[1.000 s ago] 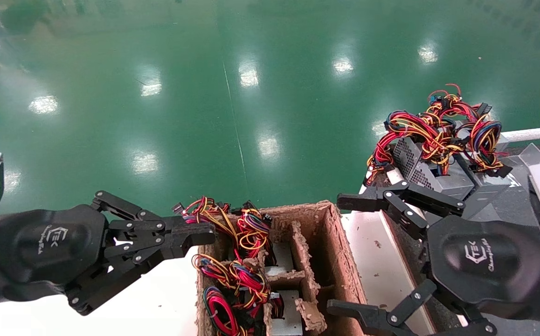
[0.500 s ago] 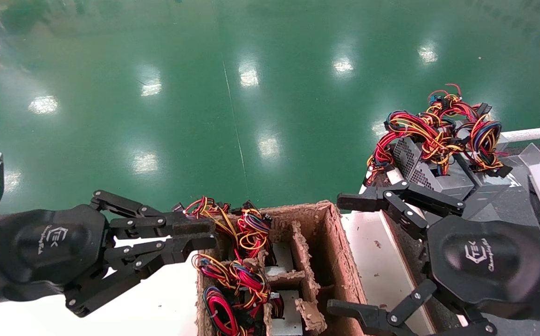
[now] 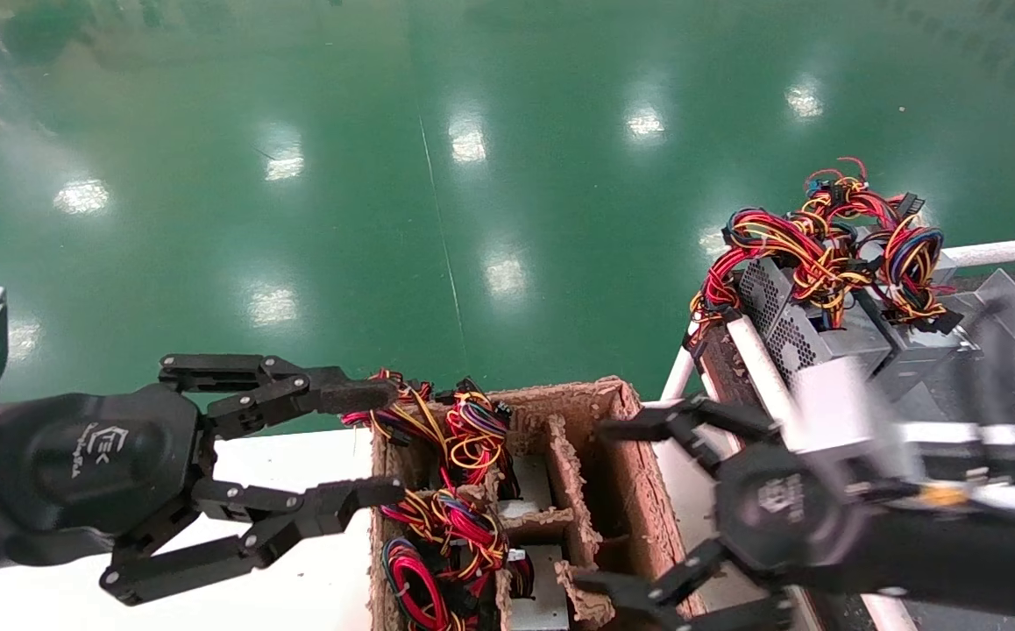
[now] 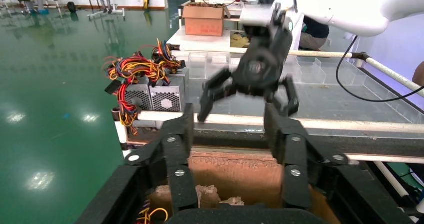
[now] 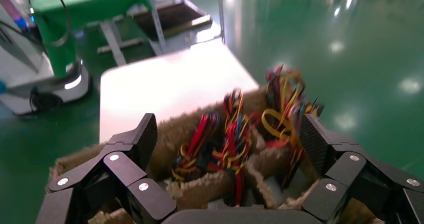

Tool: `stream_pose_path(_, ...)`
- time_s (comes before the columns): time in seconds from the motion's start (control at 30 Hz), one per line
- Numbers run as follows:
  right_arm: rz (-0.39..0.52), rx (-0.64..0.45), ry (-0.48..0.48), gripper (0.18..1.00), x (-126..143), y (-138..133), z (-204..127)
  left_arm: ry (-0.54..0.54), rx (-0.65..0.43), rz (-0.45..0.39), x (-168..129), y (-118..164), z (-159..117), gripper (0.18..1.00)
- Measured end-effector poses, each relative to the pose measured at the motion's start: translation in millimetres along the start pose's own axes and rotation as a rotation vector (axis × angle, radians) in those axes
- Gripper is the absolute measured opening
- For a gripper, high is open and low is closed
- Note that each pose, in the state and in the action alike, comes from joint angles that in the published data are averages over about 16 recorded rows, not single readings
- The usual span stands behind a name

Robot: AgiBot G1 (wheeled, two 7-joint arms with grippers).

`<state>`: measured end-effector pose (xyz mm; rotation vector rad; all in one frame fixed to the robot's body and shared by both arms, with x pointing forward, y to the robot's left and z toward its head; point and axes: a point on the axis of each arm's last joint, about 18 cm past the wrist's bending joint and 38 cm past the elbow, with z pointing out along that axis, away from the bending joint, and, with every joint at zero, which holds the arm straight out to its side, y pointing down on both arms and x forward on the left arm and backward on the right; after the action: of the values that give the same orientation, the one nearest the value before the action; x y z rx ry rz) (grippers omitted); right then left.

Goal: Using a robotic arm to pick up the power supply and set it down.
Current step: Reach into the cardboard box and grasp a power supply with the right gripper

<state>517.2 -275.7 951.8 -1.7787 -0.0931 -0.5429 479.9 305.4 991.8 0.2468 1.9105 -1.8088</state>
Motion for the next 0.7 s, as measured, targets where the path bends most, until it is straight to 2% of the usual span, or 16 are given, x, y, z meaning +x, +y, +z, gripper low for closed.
stream_pose_path(0.4, 0.066, -0.126, -0.034, 0.990, 10, 41, 64, 0.000, 0.000, 0.000, 0, 0, 0, 0.725)
stream_pose_path(0.7, 0.058, -0.158, -0.018, 0.915, 16, 57, 94, 0.000, 0.000, 0.000, 0, 0, 0, 0.893)
